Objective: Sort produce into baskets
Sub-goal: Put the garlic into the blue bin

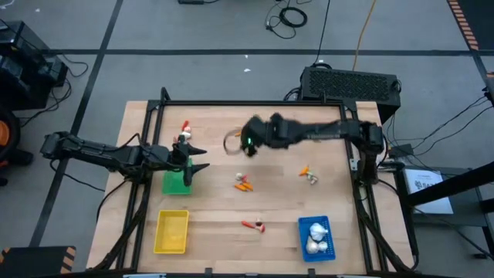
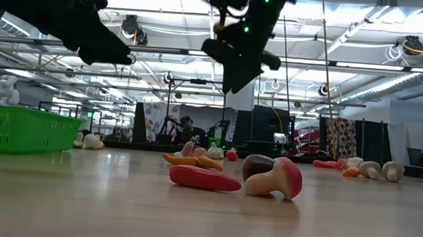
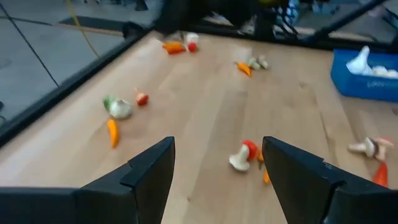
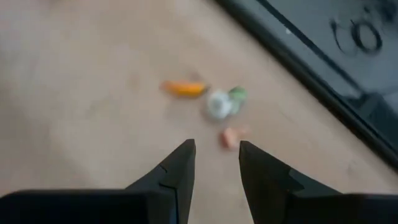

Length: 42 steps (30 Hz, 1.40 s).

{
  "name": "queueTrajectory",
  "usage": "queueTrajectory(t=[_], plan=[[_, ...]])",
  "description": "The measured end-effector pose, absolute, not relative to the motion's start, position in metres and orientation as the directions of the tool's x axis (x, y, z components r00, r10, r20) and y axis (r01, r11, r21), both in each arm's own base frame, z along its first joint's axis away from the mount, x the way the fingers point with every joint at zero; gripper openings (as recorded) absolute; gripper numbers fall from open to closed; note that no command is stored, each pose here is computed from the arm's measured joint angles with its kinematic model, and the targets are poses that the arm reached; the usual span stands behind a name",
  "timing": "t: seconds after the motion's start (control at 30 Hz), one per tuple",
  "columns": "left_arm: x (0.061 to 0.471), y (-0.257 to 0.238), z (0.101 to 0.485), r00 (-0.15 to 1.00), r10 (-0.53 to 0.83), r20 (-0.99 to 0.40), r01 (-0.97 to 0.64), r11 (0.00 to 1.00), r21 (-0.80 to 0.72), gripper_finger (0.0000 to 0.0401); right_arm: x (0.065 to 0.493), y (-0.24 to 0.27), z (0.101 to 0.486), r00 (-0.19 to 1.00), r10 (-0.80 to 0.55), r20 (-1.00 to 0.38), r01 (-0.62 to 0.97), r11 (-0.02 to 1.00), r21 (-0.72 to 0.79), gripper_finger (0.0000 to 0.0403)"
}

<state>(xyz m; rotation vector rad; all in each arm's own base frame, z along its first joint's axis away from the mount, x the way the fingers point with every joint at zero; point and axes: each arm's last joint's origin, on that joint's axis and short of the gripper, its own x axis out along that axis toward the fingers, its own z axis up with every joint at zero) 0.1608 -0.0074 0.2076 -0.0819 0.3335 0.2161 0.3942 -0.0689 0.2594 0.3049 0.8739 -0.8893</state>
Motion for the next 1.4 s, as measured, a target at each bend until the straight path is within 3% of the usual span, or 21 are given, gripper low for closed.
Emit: queueTrajectory(t=[0.13, 0.2, 0.47, 0.93, 1.4], plan=[[0.166, -0.009, 0.200, 0.909, 0.169, -0.381, -0.207, 0.977, -0.061, 0.0248, 0.392, -0.106, 0.258, 0.308, -0.579, -0.755, 0.911, 0.407, 0.060, 0.0115], [0.168, -0.009, 0.197, 0.901, 0.170, -0.400, -0.209, 0.976, -0.056, 0.0248, 0.393, -0.119, 0.252, 0.303, -0.573, -0.761, 0.929, 0.356, 0.102, 0.0115], [0.174, -0.010, 0.189, 0.880, 0.173, -0.443, -0.221, 0.974, -0.059, 0.0248, 0.416, -0.142, 0.218, 0.372, -0.544, -0.753, 0.912, 0.364, 0.188, 0.0115], [0.176, -0.010, 0.185, 0.870, 0.171, -0.463, -0.244, 0.964, -0.102, 0.0248, 0.433, -0.138, 0.155, 0.266, -0.558, -0.786, 0.937, 0.340, 0.077, 0.0115], [0.176, -0.010, 0.185, 0.869, 0.174, -0.463, -0.244, 0.965, -0.095, 0.0248, 0.437, -0.133, 0.149, 0.241, -0.632, -0.736, 0.946, 0.323, 0.031, 0.0115]])
